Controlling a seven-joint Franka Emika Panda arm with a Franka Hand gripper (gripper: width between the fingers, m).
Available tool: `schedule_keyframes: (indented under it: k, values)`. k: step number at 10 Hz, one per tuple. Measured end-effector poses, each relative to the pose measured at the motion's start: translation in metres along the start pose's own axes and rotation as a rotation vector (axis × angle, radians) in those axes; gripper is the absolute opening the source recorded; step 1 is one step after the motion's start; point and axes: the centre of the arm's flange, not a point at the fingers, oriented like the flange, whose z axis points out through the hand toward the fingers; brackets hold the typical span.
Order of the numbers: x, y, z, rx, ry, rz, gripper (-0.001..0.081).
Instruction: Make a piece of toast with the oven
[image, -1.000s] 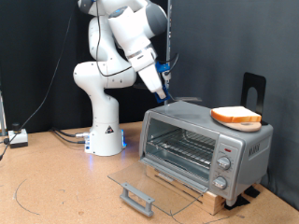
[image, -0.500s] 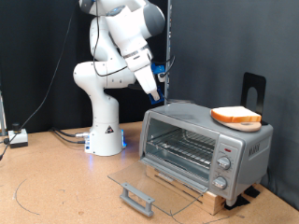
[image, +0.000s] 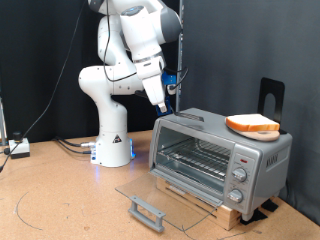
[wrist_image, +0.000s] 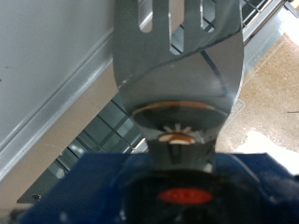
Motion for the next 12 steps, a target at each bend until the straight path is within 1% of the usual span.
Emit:
schedule_keyframes:
  k: [2,4,6,9,12]
  values:
    - [0.004,0.003,0.01,0.015,-0.015,-0.017,0.0428]
    - [0.011,0.004,0.019,0.019,-0.004,-0.024,0.0428]
    - [0.021,0.001,0.024,0.025,0.021,-0.026,0.0428]
    - [0.038,-0.015,0.024,0.038,0.049,-0.054,0.0428]
    - [0.047,-0.031,0.03,0.042,0.031,-0.056,0.0428]
